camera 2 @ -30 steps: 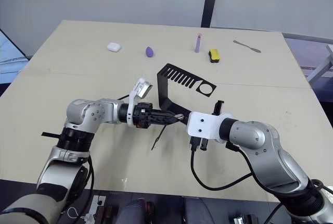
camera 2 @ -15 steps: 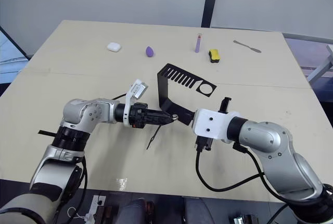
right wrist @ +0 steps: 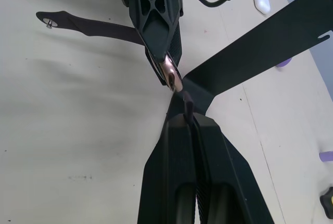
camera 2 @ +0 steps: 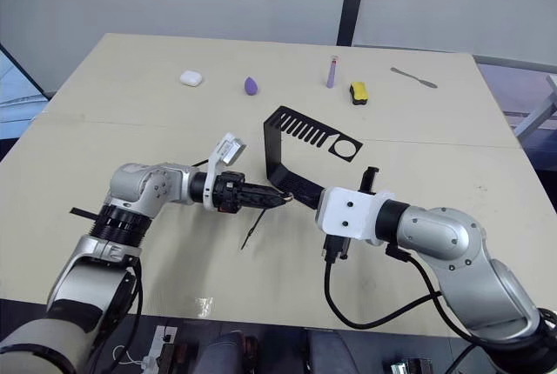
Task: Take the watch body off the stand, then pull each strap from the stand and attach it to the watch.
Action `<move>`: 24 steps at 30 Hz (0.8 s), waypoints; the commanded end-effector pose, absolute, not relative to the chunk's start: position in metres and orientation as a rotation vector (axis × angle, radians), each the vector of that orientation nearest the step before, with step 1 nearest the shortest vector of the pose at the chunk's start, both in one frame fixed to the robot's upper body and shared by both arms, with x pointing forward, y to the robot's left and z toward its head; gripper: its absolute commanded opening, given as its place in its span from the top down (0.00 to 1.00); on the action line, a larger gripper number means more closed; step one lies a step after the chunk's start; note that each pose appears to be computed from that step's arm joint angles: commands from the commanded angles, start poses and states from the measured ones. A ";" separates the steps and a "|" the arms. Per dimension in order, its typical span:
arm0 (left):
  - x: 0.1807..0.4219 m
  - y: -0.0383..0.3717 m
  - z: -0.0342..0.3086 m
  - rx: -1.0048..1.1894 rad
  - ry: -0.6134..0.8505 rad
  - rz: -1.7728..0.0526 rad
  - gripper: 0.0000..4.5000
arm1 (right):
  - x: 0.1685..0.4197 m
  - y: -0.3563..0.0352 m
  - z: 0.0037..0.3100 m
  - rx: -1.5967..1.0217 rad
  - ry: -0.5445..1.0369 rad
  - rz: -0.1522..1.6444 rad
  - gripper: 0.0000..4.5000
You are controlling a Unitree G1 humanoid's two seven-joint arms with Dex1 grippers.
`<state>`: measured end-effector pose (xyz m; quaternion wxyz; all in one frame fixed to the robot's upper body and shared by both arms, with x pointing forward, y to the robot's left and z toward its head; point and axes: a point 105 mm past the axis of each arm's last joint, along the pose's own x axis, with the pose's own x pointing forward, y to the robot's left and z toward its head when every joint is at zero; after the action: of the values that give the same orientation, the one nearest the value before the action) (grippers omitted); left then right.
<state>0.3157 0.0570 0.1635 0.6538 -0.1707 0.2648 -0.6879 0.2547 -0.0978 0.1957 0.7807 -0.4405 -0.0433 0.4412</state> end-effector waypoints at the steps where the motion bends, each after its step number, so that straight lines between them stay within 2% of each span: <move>1: 0.316 0.053 0.174 -0.377 0.566 -1.589 0.65 | 0.251 -0.094 0.205 -0.984 -0.150 0.944 1.00; 24: 0.315 0.049 0.178 -0.392 0.555 -1.595 0.65 | 0.252 -0.092 0.203 -1.006 -0.143 0.959 1.00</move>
<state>0.3147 0.0511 0.1641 0.6490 -0.1782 0.2677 -0.6895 0.2551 -0.0944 0.1983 0.7727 -0.4527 -0.0524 0.4418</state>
